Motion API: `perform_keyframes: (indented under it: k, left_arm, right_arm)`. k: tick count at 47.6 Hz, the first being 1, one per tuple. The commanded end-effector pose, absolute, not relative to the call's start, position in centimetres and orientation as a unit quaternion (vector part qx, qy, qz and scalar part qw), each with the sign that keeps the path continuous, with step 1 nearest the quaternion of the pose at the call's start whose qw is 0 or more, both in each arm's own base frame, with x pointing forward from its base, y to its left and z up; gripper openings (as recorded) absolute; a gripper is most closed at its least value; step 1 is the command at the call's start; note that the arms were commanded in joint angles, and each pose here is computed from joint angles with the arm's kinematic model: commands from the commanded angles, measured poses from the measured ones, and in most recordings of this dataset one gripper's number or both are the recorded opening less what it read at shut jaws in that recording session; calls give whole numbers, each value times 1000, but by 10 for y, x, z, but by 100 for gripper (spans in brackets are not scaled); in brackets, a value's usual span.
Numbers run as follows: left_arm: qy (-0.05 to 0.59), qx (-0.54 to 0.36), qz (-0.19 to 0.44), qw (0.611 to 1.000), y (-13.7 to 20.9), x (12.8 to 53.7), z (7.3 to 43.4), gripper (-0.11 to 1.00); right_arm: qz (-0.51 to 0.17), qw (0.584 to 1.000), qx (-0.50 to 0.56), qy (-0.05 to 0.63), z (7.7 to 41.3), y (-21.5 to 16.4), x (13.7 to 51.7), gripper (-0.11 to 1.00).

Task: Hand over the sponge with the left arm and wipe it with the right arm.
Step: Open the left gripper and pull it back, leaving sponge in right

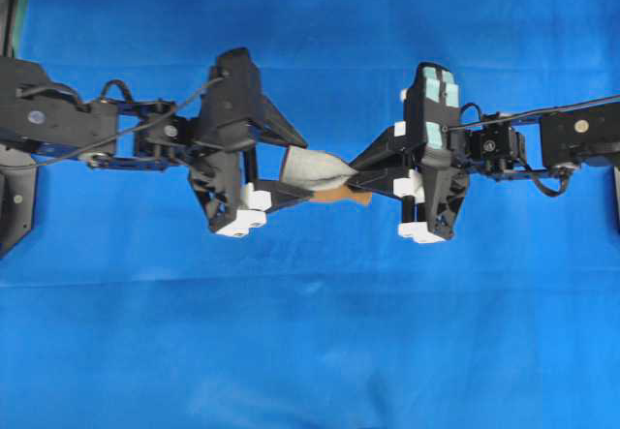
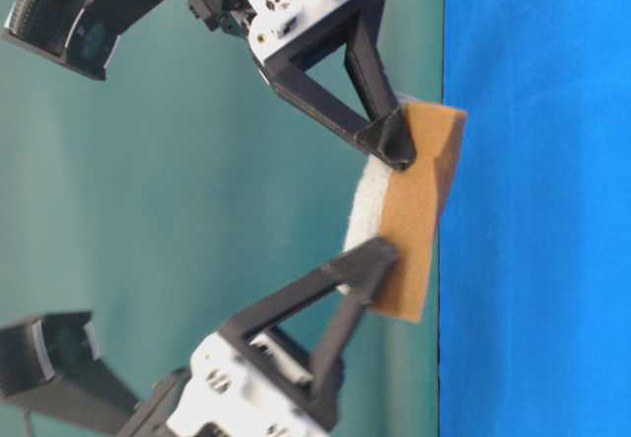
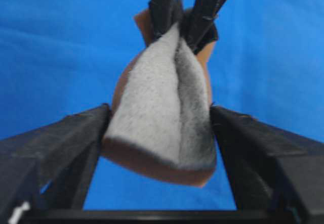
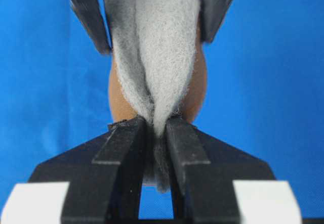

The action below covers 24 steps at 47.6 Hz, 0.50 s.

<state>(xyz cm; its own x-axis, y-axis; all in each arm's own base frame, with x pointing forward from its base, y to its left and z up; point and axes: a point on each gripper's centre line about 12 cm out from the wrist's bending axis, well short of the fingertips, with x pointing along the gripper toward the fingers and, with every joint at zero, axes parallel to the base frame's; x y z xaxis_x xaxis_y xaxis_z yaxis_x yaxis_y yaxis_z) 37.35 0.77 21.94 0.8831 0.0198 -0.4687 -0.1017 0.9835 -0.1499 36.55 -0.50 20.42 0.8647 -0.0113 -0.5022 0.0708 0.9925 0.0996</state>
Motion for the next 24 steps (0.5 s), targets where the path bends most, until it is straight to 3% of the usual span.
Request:
perform_keyframes:
  k: [1,24]
  left_arm:
    - [211,-86,29,973,8,367,238,78]
    - [152,-83,19,985,3,308,251,77]
  right_arm:
    - [-18,968,56,242,219,-3,362,19]
    - [-16,965,53,256,220,-2,350,19]
